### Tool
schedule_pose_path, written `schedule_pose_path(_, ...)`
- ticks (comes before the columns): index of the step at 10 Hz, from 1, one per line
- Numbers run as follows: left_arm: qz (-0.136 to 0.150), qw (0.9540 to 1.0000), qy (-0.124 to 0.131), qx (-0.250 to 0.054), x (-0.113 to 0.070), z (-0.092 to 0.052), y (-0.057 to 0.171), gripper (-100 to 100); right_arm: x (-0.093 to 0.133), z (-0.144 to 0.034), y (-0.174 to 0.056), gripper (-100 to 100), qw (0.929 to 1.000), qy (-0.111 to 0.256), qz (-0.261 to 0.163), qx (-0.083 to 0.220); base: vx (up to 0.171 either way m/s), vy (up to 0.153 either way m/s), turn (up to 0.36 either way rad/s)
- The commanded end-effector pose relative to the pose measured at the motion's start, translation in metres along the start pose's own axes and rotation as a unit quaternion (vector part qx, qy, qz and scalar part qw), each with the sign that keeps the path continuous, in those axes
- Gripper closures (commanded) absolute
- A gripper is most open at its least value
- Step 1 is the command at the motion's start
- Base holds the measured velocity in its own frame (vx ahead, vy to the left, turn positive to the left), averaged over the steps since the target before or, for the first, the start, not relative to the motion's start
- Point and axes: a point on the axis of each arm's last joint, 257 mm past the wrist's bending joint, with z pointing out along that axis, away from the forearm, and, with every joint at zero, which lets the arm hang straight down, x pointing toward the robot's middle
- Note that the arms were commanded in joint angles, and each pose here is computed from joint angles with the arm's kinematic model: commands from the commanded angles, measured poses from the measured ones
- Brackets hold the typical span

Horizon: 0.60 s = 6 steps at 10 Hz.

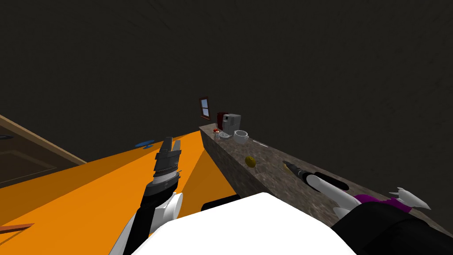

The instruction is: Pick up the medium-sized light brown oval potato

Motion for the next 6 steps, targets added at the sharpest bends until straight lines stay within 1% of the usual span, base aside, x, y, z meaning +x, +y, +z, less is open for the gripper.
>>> schedule_pose_path(1, 0.000, 1.0000, 0.000, 0.000, 0.0000, 0.0000, 0.0000, 0, 0.0000, 0.0000, 0.0000, 100, 1.0000, 0.000, 0.000, 0.000, -0.003, -0.003, -0.016)
schedule_pose_path(5, 0.000, 1.0000, 0.000, 0.000, 0.0000, 0.0000, 0.0000, 0, -0.0002, 0.0000, 0.0004, 100, 1.0000, 0.000, 0.000, 0.000, 0.000, 0.000, 0.000)
schedule_pose_path(6, 0.000, 1.0000, 0.000, 0.000, 0.0000, 0.0000, 0.0000, 0, -0.0002, -0.0001, 0.0005, 0, 1.0000, 0.000, 0.000, 0.000, 0.000, 0.000, 0.000)
